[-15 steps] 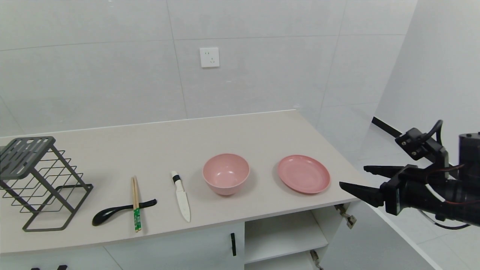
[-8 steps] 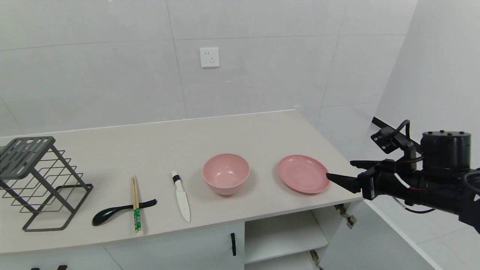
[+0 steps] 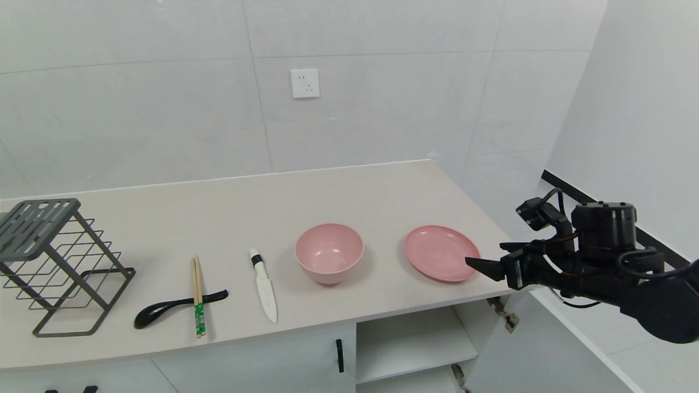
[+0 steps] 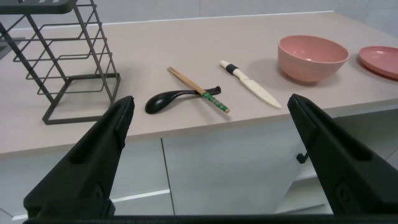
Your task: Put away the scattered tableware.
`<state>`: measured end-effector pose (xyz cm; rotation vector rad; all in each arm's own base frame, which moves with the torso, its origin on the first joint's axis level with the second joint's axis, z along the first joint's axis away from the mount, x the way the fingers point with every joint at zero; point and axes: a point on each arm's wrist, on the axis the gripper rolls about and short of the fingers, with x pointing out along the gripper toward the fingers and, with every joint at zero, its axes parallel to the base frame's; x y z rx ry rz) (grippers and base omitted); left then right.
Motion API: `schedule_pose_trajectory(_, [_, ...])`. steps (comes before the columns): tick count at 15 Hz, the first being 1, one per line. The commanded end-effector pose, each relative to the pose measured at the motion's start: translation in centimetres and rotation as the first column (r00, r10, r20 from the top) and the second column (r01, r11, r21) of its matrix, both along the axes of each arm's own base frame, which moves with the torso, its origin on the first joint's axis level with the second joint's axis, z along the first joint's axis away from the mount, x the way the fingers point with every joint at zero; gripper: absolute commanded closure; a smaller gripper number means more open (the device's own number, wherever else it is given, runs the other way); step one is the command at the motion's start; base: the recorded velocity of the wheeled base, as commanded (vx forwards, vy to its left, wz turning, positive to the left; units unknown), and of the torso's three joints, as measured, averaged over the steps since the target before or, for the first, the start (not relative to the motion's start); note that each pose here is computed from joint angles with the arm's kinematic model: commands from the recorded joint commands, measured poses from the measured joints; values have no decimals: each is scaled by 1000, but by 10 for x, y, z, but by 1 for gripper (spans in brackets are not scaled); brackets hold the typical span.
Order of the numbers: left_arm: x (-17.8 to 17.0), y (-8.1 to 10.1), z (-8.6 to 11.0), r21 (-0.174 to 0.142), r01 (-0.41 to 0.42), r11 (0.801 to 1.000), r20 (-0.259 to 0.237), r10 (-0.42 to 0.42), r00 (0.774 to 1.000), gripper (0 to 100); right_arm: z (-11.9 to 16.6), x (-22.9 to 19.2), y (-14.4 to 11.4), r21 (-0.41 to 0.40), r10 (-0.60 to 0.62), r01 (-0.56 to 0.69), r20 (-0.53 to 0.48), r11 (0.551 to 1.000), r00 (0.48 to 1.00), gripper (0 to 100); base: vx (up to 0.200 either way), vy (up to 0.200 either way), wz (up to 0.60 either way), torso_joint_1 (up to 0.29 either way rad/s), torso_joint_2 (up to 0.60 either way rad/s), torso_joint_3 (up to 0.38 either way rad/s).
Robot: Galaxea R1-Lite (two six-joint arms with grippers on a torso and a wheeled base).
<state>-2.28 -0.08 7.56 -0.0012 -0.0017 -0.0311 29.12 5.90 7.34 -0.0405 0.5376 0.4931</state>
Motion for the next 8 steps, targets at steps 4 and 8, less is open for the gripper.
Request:
schedule_pose_trajectory(4, [0, 0, 0, 0, 0, 1000, 0, 0, 1000, 0, -38, 34, 2, -12, -31, 30, -30, 999, 999, 0, 0, 0, 0, 0, 0, 0])
schedule_pose_trajectory(8, [0, 0, 0, 0, 0, 1000, 0, 0, 1000, 0, -51, 41, 0, -11, -43, 43, -18, 999, 999, 0, 0, 0, 0, 0, 0, 0])
